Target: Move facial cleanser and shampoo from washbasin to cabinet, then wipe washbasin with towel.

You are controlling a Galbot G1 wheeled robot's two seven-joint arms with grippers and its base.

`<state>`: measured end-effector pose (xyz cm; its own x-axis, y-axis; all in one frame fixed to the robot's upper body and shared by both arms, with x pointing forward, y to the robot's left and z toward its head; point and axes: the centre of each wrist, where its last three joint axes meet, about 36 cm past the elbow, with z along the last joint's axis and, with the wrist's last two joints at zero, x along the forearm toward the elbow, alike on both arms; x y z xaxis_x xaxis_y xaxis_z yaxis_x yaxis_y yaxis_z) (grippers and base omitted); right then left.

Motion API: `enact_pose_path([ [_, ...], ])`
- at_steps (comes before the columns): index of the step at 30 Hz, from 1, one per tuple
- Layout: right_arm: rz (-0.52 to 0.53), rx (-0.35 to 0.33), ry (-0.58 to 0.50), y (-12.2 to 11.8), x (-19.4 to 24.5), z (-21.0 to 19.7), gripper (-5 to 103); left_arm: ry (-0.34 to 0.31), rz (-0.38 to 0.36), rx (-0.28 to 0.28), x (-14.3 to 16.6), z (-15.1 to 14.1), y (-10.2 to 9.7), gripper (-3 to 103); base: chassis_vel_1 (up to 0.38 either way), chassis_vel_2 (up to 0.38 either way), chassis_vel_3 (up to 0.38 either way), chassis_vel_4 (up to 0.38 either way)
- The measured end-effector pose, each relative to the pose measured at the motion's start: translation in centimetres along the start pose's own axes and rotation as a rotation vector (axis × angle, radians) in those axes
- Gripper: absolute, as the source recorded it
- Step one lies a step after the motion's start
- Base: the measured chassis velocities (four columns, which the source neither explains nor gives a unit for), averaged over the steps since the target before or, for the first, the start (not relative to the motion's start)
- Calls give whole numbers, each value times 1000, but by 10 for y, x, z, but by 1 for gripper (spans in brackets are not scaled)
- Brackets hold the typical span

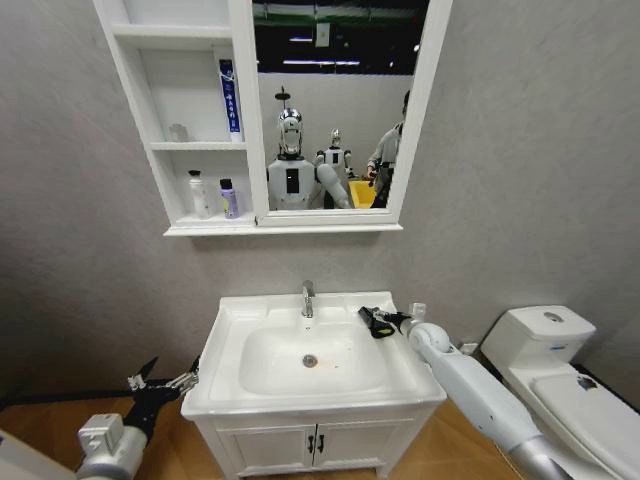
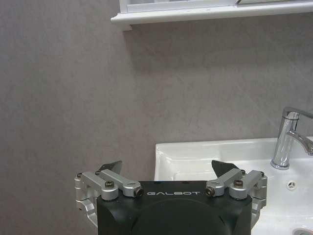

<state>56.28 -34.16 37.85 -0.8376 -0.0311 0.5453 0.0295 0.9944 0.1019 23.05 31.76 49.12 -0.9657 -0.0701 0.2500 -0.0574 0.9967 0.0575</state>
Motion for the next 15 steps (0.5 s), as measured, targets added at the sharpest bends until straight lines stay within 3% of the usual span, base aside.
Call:
enact_pose_path([
  [1, 4, 1, 11, -2, -4, 4, 96, 0, 0, 0, 0, 0, 0, 100, 0, 0, 0, 0],
  [3, 3, 1, 14, -2, -6, 5, 96, 0, 0, 0, 0, 0, 0, 100, 0, 0, 0, 0],
  [4, -1, 2, 18, -3, -7, 7, 87, 0, 0, 0, 0, 0, 0, 100, 0, 0, 0, 0],
  [7, -4, 0, 21, -3, -9, 9, 82, 0, 0, 0, 0, 0, 0, 100, 0, 0, 0, 0],
  [12, -7, -15, 20, -3, -10, 10, 60, 0, 0, 0, 0, 0, 0, 100, 0, 0, 0, 0],
  [15, -6, -17, 21, -3, -11, 10, 54, 0, 0, 0, 0, 0, 0, 100, 0, 0, 0, 0],
])
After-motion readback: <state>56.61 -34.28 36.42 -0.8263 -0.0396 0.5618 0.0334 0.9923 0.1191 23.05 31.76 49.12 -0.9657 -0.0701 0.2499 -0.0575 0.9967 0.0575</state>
